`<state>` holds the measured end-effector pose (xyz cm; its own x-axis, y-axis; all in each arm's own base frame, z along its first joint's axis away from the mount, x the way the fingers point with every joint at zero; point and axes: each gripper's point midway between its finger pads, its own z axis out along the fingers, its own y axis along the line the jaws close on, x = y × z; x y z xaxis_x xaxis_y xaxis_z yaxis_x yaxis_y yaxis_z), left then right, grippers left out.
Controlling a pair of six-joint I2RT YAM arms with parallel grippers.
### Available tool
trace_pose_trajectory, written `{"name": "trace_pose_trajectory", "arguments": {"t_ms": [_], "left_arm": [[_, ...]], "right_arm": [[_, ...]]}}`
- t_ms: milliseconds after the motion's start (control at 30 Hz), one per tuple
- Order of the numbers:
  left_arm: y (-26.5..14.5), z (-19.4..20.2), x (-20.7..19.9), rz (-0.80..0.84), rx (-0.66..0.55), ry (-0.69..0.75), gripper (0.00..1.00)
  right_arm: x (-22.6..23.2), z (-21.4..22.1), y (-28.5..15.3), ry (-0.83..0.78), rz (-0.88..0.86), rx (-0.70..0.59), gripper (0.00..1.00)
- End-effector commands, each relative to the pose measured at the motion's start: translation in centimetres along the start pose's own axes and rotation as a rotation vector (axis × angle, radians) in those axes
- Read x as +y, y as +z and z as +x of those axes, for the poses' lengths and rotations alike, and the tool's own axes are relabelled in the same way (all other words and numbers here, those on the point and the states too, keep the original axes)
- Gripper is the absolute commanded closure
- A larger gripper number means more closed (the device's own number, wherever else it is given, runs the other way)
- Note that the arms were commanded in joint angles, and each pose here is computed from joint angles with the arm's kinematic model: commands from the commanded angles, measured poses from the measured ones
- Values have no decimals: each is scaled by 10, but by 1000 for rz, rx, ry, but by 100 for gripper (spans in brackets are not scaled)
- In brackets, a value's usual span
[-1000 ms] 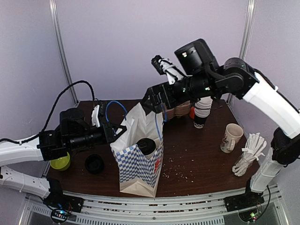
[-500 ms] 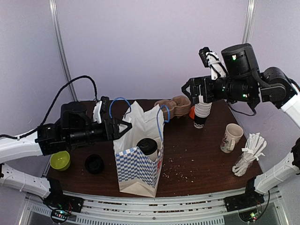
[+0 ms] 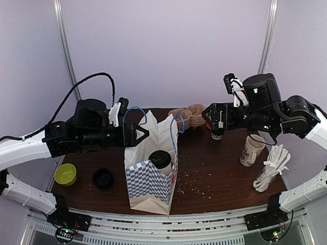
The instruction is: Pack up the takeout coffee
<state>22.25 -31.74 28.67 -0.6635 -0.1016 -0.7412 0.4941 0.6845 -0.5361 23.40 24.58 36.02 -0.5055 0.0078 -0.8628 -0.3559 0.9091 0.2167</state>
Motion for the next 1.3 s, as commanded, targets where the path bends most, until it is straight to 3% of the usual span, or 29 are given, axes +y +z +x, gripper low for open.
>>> {"name": "trace_pose_trajectory", "arguments": {"t_ms": [0, 233, 333, 733, 833, 1000, 1267], "left_arm": [[2, -11, 3, -63, -1, 96, 42], [-4, -35, -2, -105, -46, 206, 88], [-5, -45, -5, -118, -64, 252, 100], [-25, -75, -39, 14, -214, 440, 100], [-28, -72, -40, 50, -268, 505, 100], [-21, -63, -44, 83, -260, 581, 100], [-21, -79, -73, 150, -292, 683, 100]], "right_arm": [[3, -2, -2, 39, -23, 1, 0], [5, -7, -3, 52, -35, -17, 0], [3, -6, -1, 50, -24, -22, 0], [-5, 0, -1, 63, -39, -88, 0], [9, 8, -5, 65, -156, -93, 0], [33, 29, -3, -22, -297, -20, 0], [17, 20, -6, -94, -208, -58, 0]]}}
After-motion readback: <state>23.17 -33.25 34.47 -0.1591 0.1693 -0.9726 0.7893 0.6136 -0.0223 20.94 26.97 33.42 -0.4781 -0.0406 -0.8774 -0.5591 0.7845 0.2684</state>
